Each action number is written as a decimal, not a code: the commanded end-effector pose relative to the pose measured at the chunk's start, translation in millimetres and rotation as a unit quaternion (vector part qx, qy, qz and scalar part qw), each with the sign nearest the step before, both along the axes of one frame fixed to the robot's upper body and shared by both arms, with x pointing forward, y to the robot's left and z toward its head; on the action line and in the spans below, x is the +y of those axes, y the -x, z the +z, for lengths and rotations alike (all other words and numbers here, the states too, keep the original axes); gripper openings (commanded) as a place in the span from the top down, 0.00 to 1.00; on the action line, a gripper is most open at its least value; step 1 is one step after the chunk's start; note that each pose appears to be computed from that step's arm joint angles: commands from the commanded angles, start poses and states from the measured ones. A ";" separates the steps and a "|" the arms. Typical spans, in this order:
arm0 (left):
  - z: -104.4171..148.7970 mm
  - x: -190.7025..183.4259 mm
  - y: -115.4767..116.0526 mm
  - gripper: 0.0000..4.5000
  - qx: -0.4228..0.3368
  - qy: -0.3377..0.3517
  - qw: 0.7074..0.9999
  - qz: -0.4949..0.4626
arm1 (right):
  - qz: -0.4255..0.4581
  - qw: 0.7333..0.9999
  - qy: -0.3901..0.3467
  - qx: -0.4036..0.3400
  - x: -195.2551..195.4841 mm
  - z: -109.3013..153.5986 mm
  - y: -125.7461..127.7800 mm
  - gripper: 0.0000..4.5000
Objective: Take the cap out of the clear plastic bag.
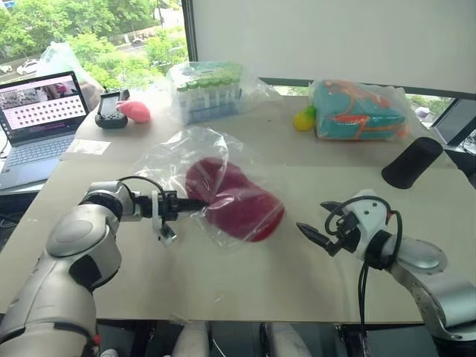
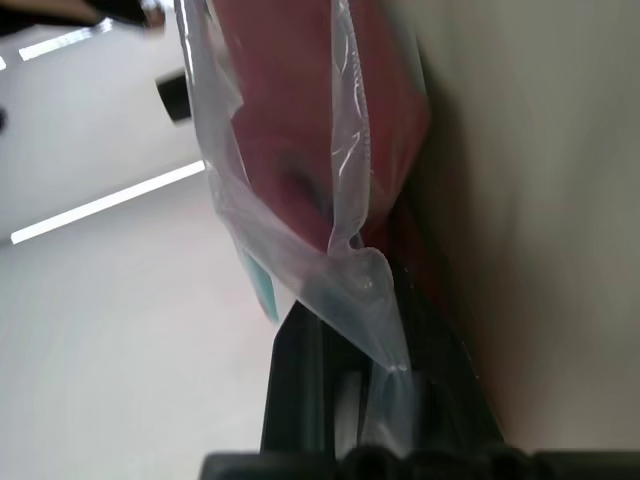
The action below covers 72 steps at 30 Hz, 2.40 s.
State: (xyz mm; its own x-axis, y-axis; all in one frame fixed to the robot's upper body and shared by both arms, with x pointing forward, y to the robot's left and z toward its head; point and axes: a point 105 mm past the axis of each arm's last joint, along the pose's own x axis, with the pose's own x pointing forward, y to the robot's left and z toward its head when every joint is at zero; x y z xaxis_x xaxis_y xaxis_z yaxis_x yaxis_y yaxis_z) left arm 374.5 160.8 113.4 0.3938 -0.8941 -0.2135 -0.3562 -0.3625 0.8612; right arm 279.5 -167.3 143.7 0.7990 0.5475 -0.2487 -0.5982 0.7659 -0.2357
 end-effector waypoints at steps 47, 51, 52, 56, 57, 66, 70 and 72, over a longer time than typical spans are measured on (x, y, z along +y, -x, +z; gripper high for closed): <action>58.3 26.5 74.4 0.33 0.478 0.561 0.624 0.259 | 0.097 0.995 -0.015 -0.008 30.9 23.5 -26.2 0.00; 50.6 -22.3 87.8 0.33 0.594 0.419 0.649 0.223 | 0.092 0.996 -0.018 -0.011 32.7 24.4 -28.1 0.00; 49.3 -30.6 90.9 0.33 0.613 0.391 0.653 0.212 | 0.089 0.996 -0.017 -0.012 32.1 24.1 -28.6 0.00; 43.0 -54.9 98.1 0.33 0.662 0.313 0.656 0.179 | 0.075 0.997 -0.015 -0.014 28.1 23.4 -29.5 0.00; 38.1 -60.5 98.6 0.33 0.671 0.294 0.658 0.176 | 0.073 0.997 -0.014 -0.014 27.6 23.0 -28.9 0.00; -9.1 -82.7 71.9 0.33 0.651 0.234 0.686 0.227 | 0.041 0.999 -0.015 -0.023 18.6 26.2 -22.4 0.00; -9.8 -84.4 58.7 0.33 0.598 0.238 0.724 0.249 | 0.035 0.999 -0.017 -0.026 18.1 28.7 -21.4 0.00; -5.6 -85.9 54.8 0.33 0.581 0.261 0.729 0.249 | 0.030 0.999 -0.015 -0.027 16.7 28.9 -21.4 0.00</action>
